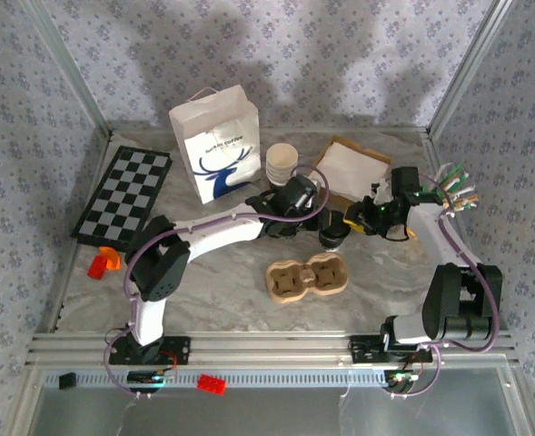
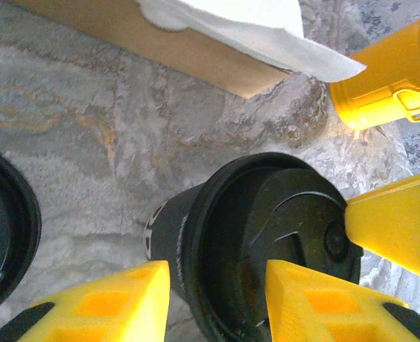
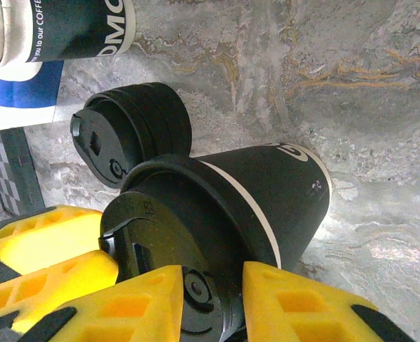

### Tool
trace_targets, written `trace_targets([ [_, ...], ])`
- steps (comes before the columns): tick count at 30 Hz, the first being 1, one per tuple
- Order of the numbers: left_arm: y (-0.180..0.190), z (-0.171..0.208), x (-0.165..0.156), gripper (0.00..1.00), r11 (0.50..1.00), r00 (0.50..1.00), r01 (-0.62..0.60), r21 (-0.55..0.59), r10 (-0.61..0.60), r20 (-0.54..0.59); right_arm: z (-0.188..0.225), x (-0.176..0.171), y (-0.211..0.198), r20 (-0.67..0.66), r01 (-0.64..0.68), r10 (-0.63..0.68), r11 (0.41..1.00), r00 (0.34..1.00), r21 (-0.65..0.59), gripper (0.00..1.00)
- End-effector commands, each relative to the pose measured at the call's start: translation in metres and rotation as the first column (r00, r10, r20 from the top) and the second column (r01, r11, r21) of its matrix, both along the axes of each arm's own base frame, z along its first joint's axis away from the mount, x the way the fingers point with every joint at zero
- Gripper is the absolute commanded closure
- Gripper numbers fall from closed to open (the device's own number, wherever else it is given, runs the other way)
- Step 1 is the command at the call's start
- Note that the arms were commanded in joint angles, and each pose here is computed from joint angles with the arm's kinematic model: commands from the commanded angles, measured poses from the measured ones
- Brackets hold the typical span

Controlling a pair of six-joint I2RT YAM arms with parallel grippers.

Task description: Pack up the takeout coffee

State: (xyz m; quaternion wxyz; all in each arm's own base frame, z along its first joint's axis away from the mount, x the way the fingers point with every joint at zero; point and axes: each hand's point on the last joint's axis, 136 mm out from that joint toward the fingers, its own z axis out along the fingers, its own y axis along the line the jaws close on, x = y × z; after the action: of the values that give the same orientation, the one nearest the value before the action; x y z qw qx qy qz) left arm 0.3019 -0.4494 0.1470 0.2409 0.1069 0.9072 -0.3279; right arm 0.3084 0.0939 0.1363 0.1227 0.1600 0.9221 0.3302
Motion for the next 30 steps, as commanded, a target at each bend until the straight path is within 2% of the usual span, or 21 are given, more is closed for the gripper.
trace_targets([
  [1, 0.008, 0.015, -0.011, 0.60, 0.999, 0.998, -0.044, -0.027, 0.043, -0.036, 0.012, 0.002, -0.003, 0.013, 0.015, -0.015, 1.000, 1.000, -0.027, 0.63],
  [7, -0.004, 0.011, -0.006, 0.61, 0.998, 0.999, -0.039, -0.040, 0.037, -0.031, 0.013, 0.016, -0.004, 0.022, 0.004, -0.003, 0.999, 1.000, -0.043, 0.62],
  [13, -0.012, 0.003, -0.003, 0.67, 1.000, 0.999, -0.021, -0.017, 0.020, -0.032, 0.011, 0.023, 0.001, 0.014, -0.037, 0.038, 0.998, 0.999, -0.044, 0.64],
  [20, -0.005, -0.012, -0.004, 0.73, 0.999, 0.999, -0.019, 0.043, 0.021, -0.050, 0.002, 0.021, 0.011, -0.012, -0.077, 0.077, 0.996, 0.997, -0.033, 0.70],
  [26, 0.005, -0.029, -0.008, 0.76, 0.993, 0.997, -0.018, 0.114, 0.026, -0.068, -0.010, 0.013, 0.008, -0.047, -0.055, 0.055, 0.998, 0.997, -0.004, 0.76],
  [30, 0.012, -0.041, -0.013, 0.77, 0.989, 0.995, -0.019, 0.148, 0.033, -0.092, -0.022, 0.007, 0.001, -0.073, -0.056, 0.052, 0.997, 0.996, -0.051, 0.76],
])
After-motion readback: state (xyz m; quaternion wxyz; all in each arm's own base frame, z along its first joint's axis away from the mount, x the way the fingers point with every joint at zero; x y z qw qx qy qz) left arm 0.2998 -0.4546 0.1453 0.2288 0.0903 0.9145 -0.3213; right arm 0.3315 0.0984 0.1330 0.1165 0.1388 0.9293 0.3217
